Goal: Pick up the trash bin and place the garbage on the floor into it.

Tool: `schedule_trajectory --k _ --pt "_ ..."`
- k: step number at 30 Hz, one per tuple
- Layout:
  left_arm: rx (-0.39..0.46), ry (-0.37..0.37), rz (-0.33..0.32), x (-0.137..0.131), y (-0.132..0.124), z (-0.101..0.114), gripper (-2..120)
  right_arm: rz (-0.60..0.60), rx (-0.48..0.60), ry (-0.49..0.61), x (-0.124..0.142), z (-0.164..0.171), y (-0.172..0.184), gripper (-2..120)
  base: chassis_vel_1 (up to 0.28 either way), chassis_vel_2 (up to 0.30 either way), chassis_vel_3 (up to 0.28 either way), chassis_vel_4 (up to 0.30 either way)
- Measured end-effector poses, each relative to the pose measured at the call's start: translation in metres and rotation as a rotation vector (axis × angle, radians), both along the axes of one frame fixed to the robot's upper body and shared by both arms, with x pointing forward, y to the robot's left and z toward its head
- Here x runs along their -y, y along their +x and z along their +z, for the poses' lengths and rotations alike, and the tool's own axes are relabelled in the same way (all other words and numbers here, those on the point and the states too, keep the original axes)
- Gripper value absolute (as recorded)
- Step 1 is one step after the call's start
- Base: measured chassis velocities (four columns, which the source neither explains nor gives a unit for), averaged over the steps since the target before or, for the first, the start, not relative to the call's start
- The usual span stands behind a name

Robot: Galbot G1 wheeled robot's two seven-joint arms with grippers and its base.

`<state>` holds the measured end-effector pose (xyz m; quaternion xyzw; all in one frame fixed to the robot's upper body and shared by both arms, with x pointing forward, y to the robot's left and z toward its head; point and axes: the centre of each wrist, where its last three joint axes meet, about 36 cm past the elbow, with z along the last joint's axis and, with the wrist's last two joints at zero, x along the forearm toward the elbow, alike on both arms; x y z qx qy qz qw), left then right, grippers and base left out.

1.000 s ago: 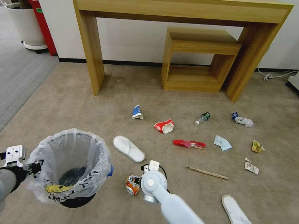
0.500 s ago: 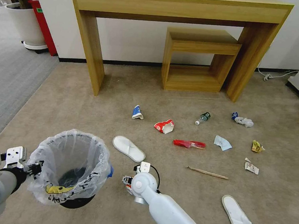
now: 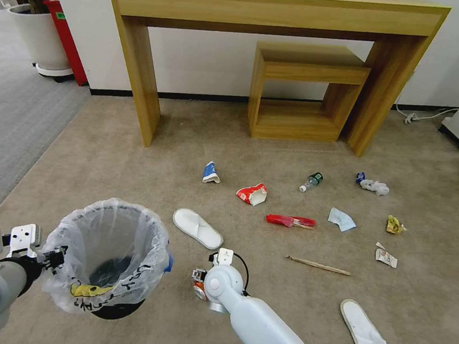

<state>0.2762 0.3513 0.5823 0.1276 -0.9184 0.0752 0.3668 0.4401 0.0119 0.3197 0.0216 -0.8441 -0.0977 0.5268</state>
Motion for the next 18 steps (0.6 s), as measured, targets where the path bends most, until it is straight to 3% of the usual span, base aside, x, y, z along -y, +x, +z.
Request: schedule_trajectory --k 18 --pt "-0.005 -0.008 -0.006 0.004 -0.004 -0.001 1 0.007 -0.007 -0.001 -0.006 -0.017 0.002 100 0.000 0.000 0.000 0.000"
